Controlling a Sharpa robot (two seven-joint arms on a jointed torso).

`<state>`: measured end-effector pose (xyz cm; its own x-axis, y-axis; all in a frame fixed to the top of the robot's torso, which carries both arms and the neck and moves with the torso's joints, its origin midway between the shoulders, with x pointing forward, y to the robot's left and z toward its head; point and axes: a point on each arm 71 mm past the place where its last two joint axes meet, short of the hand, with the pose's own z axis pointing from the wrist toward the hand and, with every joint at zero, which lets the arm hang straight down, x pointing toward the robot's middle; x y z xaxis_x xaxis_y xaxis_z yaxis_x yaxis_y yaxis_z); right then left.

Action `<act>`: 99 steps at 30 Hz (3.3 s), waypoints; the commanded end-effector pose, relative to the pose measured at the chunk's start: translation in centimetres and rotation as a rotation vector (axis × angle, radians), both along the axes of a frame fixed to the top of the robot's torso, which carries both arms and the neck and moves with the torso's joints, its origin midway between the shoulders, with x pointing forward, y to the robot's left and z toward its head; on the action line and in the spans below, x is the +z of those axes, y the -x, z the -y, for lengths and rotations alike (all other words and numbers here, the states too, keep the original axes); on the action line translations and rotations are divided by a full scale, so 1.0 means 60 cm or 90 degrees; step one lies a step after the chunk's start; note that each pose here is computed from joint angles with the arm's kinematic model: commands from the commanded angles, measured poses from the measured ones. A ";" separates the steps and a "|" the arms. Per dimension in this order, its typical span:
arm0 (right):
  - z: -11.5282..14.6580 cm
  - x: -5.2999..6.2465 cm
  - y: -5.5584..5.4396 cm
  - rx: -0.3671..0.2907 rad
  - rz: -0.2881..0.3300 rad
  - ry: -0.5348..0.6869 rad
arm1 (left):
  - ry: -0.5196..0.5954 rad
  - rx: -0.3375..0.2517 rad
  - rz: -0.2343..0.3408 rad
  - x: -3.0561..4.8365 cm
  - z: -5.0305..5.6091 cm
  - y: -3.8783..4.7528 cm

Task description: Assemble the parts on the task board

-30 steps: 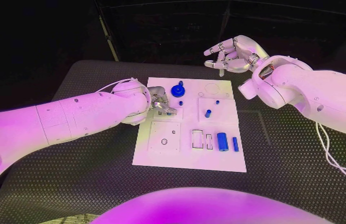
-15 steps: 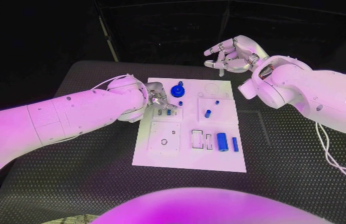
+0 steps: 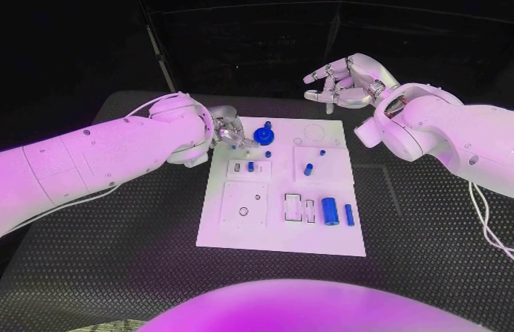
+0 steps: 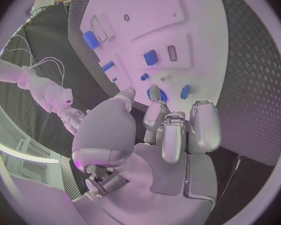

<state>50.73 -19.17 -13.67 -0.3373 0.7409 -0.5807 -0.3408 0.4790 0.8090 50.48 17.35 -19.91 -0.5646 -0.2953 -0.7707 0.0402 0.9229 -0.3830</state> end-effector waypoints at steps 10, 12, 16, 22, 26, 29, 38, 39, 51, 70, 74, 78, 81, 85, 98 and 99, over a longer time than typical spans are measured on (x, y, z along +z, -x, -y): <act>-0.004 0.002 -0.001 0.007 0.004 -0.001 | -0.067 0.009 -0.055 0.035 -0.024 -0.082; -0.005 0.002 -0.001 0.008 0.003 -0.001 | -0.074 0.011 -0.063 0.032 -0.024 -0.089; -0.006 0.002 -0.001 0.009 0.003 -0.001 | -0.093 0.010 -0.077 0.025 -0.024 -0.096; -0.007 0.002 -0.001 0.010 0.002 -0.001 | -0.119 0.014 -0.094 0.012 -0.028 -0.105; -0.008 0.001 -0.001 0.010 0.002 -0.001 | -0.129 0.021 -0.098 0.007 -0.031 -0.111; -0.008 0.001 -0.001 0.011 0.002 -0.001 | -0.135 0.023 -0.104 0.004 -0.031 -0.114; -0.010 0.001 -0.002 0.013 0.001 -0.001 | -0.147 0.021 -0.115 -0.006 -0.026 -0.117; -0.010 0.001 -0.002 0.013 0.001 -0.001 | -0.147 0.021 -0.115 -0.006 -0.026 -0.117; -0.012 0.001 -0.002 0.014 0.000 -0.001 | -0.158 0.013 -0.130 -0.012 -0.025 -0.115; -0.014 0.000 -0.003 0.017 0.000 -0.001 | -0.159 0.004 -0.142 -0.017 -0.015 -0.113; -0.015 0.000 -0.003 0.017 0.000 -0.002 | -0.158 0.003 -0.145 -0.018 -0.015 -0.112; -0.015 0.000 -0.003 0.017 0.000 -0.002 | -0.156 0.003 -0.146 -0.019 -0.014 -0.112; -0.015 0.000 -0.003 0.017 0.000 -0.001 | -0.155 0.002 -0.149 -0.019 -0.013 -0.112; -0.015 0.000 -0.003 0.018 0.000 -0.001 | -0.154 0.000 -0.153 -0.020 -0.012 -0.111; -0.016 0.000 -0.004 0.018 0.000 -0.002 | -0.135 0.006 -0.158 -0.022 -0.011 -0.110; -0.015 0.000 -0.004 0.018 0.000 -0.002 | -0.131 0.007 -0.159 -0.022 -0.011 -0.110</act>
<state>51.01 -18.38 -13.85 -0.3531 0.7357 -0.5779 -0.3423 0.4733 0.8117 57.13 18.11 -21.24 -0.7351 -0.1342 -0.6645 -0.0299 0.9857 -0.1659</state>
